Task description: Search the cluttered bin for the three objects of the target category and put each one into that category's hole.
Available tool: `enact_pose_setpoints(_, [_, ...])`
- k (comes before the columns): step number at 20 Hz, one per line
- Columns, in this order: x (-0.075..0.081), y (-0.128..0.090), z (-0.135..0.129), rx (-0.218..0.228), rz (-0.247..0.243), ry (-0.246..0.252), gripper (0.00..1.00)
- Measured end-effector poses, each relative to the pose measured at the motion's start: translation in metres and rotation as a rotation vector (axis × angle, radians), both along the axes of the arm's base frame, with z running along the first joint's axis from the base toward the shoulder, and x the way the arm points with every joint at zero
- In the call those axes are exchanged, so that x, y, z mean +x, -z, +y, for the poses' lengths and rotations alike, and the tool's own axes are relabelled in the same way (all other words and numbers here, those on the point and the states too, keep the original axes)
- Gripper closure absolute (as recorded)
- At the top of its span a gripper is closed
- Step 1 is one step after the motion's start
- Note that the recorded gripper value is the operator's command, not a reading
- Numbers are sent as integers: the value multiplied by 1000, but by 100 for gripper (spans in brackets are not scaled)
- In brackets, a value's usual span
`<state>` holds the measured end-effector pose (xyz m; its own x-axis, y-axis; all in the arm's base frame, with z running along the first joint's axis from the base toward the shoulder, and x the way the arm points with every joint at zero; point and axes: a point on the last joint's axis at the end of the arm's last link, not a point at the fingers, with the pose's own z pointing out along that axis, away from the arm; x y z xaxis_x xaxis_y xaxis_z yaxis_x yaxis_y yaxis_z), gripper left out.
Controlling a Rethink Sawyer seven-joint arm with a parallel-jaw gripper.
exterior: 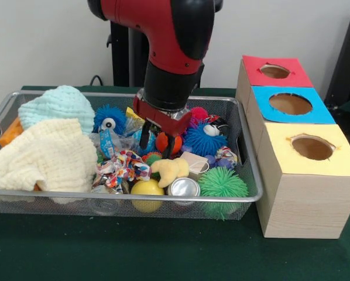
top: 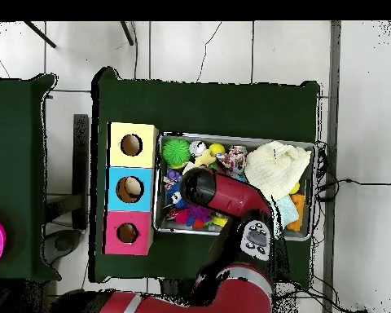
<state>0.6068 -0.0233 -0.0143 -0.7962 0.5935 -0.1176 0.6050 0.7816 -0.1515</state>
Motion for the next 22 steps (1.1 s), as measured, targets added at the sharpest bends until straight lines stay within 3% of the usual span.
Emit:
enact_pose_setpoints(13, [1,39,-3,-14,16,-23,0])
enact_pose_setpoints(22, [9,27,-17,-15,-7,-3,0])
